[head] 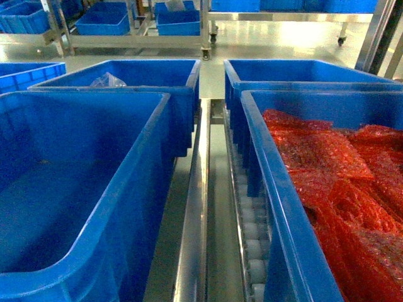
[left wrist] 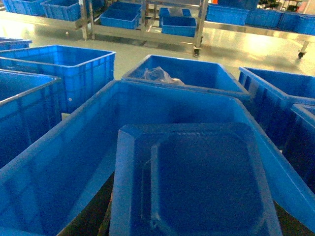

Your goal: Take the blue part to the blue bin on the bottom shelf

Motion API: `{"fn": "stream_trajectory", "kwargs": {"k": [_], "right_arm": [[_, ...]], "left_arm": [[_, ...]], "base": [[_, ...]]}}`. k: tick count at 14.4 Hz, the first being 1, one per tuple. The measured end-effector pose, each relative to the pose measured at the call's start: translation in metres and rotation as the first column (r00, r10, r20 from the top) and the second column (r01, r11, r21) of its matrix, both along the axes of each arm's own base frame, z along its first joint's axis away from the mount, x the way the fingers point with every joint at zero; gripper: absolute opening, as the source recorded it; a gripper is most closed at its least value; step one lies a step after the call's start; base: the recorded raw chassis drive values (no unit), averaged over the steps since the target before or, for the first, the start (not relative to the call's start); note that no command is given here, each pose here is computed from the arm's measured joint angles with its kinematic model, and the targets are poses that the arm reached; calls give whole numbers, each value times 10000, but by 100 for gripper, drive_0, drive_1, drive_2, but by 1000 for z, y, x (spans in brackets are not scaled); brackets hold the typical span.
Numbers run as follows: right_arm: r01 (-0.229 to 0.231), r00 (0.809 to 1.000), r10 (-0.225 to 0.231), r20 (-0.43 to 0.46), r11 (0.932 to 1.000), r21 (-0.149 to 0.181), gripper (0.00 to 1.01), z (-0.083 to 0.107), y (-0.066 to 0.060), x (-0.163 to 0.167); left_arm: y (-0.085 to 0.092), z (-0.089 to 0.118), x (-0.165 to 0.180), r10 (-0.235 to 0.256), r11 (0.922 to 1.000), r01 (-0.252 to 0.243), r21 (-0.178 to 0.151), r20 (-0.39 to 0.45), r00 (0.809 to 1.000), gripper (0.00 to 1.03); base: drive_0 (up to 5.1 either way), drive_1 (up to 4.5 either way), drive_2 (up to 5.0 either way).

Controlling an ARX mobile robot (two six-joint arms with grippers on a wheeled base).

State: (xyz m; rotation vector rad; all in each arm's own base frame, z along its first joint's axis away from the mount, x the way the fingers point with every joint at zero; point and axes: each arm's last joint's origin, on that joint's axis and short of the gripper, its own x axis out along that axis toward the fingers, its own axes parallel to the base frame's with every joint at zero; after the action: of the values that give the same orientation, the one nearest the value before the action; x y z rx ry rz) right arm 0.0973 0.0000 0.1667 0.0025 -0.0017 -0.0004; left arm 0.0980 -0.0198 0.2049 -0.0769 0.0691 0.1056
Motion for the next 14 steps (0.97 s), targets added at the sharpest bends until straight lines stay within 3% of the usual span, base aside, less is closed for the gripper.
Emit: {"fn": "stream_trajectory", "kwargs": {"k": [14], "right_arm": [[0,10000,0,0,10000,0,98,0,0,0]], "left_arm": [[0,0,0,0,10000,0,0,0,10000,43]], "base": [[0,0,0]]}}
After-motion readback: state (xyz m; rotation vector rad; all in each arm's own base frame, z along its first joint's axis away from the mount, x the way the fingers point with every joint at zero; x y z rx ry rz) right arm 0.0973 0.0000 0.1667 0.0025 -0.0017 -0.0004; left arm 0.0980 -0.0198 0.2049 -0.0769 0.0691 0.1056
